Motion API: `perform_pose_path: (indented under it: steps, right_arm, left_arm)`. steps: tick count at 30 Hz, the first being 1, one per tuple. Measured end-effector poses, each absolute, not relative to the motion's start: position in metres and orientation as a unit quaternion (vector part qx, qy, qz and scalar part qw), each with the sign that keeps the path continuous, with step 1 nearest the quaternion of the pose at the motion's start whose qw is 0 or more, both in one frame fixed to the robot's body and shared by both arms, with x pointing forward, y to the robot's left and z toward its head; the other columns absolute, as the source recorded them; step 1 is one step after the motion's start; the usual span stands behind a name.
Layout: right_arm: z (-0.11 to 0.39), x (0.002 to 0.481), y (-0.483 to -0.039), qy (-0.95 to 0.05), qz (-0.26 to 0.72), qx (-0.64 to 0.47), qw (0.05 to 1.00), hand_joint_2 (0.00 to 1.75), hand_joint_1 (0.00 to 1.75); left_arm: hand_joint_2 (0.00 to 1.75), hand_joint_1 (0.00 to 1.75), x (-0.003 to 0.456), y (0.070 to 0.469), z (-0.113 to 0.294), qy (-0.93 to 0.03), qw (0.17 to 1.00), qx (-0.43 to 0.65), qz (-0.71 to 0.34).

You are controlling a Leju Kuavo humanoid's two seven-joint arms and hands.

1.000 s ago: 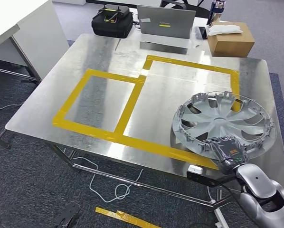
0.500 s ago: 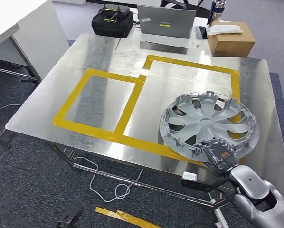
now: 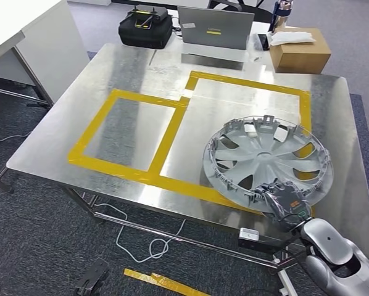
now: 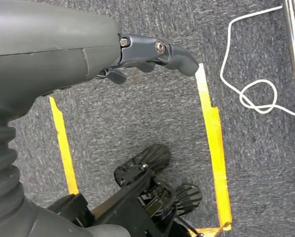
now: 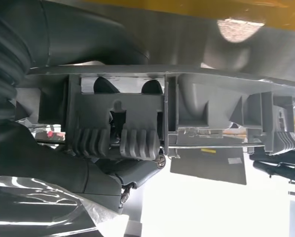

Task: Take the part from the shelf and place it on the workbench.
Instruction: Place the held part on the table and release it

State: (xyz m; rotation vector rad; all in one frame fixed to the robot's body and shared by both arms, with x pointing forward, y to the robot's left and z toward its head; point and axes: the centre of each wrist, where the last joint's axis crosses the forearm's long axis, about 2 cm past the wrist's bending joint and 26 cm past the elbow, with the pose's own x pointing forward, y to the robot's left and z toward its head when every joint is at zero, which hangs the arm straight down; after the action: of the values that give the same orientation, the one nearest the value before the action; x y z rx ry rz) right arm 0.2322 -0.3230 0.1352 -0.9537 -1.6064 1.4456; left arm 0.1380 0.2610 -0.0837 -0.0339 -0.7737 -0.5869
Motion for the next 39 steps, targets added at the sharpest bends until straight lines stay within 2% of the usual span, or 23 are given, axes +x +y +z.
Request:
perform_pose_path:
  steps: [6,10,16,20,34,39]
  right_arm:
    - [0.131,0.228,-0.327,-0.641,0.546,-0.365,0.397,1.75,1.75]
    - [0.129,0.227,-0.330,-0.642,0.539,-0.372,0.399,1.75,0.00]
    - [0.129,0.227,-0.337,-0.641,0.525,-0.387,0.405,1.75,0.00]
    - [0.127,0.225,-0.342,-0.636,0.516,-0.397,0.415,1.75,0.00]
    - [0.133,0.220,-0.341,-0.623,0.481,-0.390,0.478,1.75,0.00]
    - [0.135,0.220,-0.334,-0.558,0.472,-0.255,0.633,1.75,0.00]
  left_arm:
    - [1.75,0.00,0.138,0.260,-0.083,-0.373,0.883,-0.017,-0.285]
    - [1.75,0.00,0.138,0.260,-0.083,-0.373,0.882,-0.015,-0.287]
    - [1.75,0.00,0.138,0.258,-0.083,-0.371,0.881,-0.011,-0.293]
    - [0.00,0.00,0.138,0.258,-0.083,-0.371,0.885,-0.009,-0.282]
    - [0.00,0.00,0.136,0.259,-0.084,-0.364,0.892,0.005,-0.269]
    - [0.00,0.00,0.134,0.262,-0.085,-0.362,0.896,0.007,-0.257]
